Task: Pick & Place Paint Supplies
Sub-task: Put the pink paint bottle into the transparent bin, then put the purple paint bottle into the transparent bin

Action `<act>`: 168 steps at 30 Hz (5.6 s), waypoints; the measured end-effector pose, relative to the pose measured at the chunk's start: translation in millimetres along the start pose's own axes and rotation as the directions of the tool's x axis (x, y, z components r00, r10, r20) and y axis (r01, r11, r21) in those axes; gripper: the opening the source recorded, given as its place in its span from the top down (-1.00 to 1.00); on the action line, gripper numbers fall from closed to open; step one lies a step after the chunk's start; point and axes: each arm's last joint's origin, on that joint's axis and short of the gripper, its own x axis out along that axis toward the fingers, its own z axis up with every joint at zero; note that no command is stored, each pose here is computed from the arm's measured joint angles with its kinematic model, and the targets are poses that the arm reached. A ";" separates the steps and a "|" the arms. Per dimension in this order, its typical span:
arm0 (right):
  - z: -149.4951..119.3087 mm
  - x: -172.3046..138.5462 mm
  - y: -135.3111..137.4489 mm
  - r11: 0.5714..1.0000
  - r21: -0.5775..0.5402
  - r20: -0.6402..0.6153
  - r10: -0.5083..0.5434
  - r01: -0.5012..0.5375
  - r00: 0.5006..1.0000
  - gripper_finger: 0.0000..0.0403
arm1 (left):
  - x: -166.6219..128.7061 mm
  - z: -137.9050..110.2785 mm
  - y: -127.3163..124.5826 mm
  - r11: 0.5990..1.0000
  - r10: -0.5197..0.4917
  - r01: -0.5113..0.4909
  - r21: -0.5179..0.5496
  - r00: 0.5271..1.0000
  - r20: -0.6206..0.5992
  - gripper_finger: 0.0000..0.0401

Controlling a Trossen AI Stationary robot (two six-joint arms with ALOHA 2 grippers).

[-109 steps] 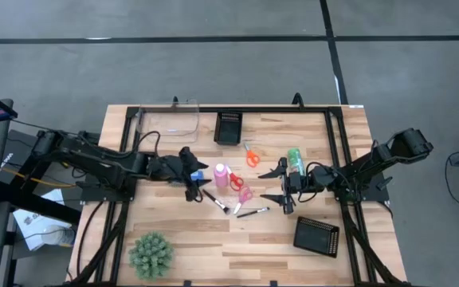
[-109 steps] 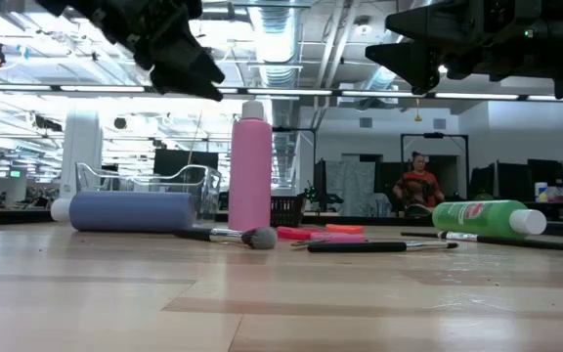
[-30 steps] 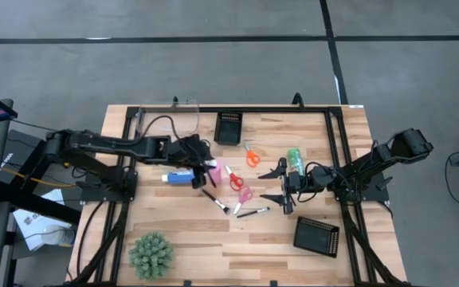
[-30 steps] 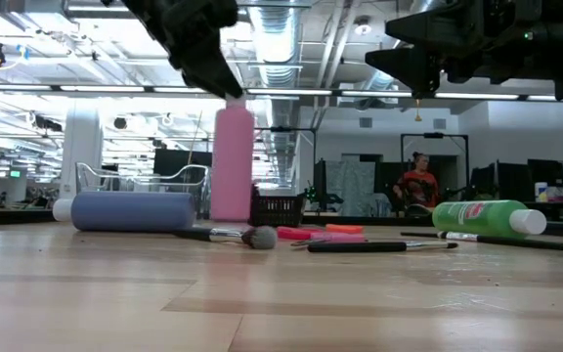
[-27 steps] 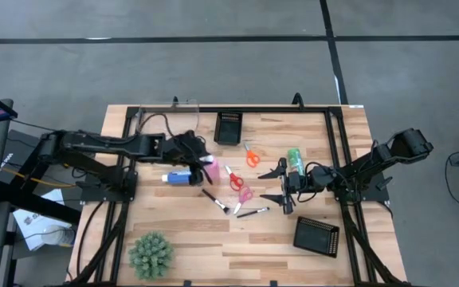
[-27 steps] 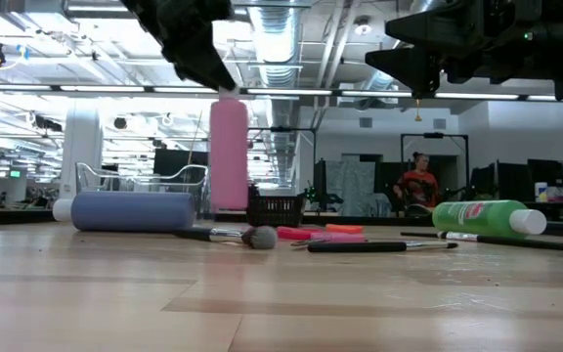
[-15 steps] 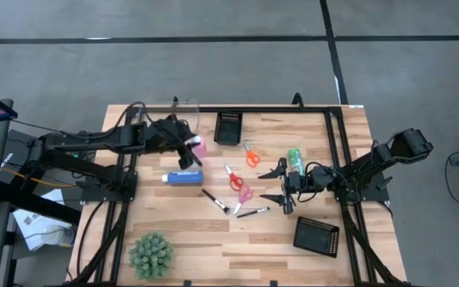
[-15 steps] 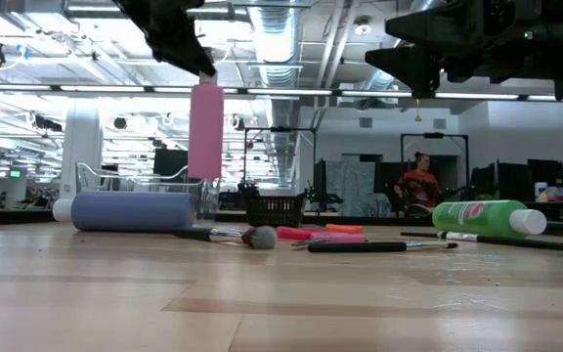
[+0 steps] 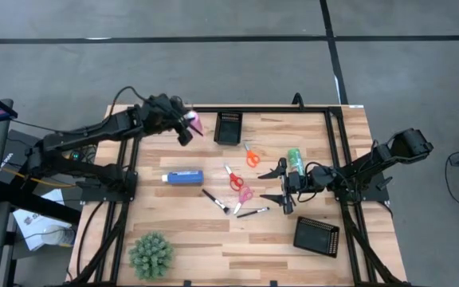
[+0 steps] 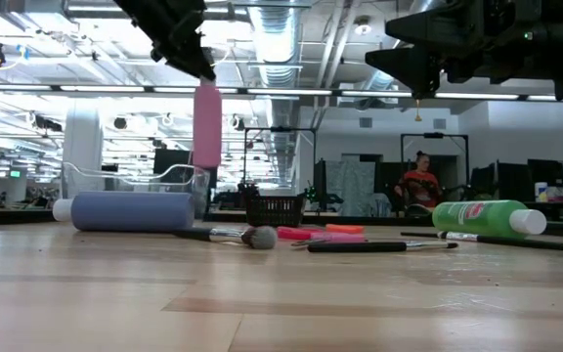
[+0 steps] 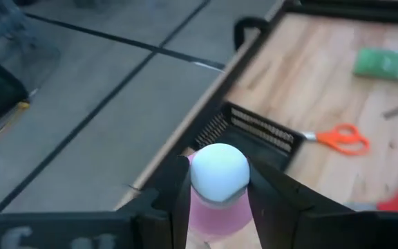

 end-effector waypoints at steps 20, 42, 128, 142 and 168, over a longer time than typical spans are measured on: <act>-1.5 0.0 0.0 1.000 -0.003 -0.015 0.000 0.000 1.000 -0.39 | -3.6 6.6 45.2 0.982 0.161 -0.168 -0.088 0.984 -0.080 0.45; -1.6 0.0 0.1 1.000 0.005 -0.016 0.001 -0.001 1.000 -0.39 | 42.3 -58.1 38.7 0.946 0.152 -0.210 -0.246 0.960 -0.234 0.45; 1.4 -88.1 22.0 0.989 0.010 0.163 0.143 -0.147 0.976 -0.39 | -43.7 -178.0 -124.8 0.699 -0.705 0.690 0.189 0.618 0.349 0.15; 5.7 -114.8 18.2 0.983 0.089 0.126 0.146 -0.157 0.981 -0.39 | -61.5 -177.0 -107.6 0.588 -0.774 0.804 0.092 0.525 0.355 0.15; 1.6 -133.9 15.6 0.971 0.012 0.076 0.235 -0.237 0.969 -0.39 | -53.5 -204.8 -97.1 0.487 -0.811 0.857 0.171 0.370 0.453 0.14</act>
